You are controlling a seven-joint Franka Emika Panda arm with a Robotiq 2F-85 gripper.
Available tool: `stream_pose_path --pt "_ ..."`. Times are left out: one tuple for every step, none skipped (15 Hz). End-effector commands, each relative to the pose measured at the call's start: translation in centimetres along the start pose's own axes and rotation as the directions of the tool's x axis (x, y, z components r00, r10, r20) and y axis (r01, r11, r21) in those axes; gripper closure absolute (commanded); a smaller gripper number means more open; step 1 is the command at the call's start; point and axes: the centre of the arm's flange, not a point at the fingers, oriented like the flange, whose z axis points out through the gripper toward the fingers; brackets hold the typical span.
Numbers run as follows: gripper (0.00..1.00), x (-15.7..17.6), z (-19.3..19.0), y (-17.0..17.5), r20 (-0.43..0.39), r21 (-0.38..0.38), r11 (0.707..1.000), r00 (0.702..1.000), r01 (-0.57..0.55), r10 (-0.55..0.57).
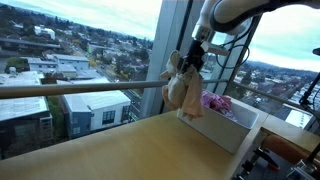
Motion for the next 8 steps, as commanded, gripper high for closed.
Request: stream_pose_path --pt "0.94 0.4 -7.0 7.5 -0.096 -0.046 0.994 0.991 -0.098 0.093" --pt "0.94 0.8 -8.8 9.9 -0.122 -0.055 0.99 0.985 -0.127 0.12" --pt "0.94 1.0 -10.5 12.3 -0.141 -0.059 0.987 0.98 -0.153 0.143" --pt "0.94 1.1 -12.1 15.0 -0.157 -0.064 0.981 0.973 -0.181 0.17" --pt "0.94 1.1 -13.5 17.7 -0.169 -0.068 0.976 0.967 -0.205 0.191" --pt "0.94 0.9 -14.6 20.5 -0.175 -0.073 0.971 0.961 -0.227 0.212" --pt "0.94 0.5 -15.4 23.4 -0.179 -0.079 0.966 0.957 -0.245 0.227" --pt "0.94 0.1 -15.7 26.1 -0.178 -0.086 0.962 0.954 -0.258 0.24"
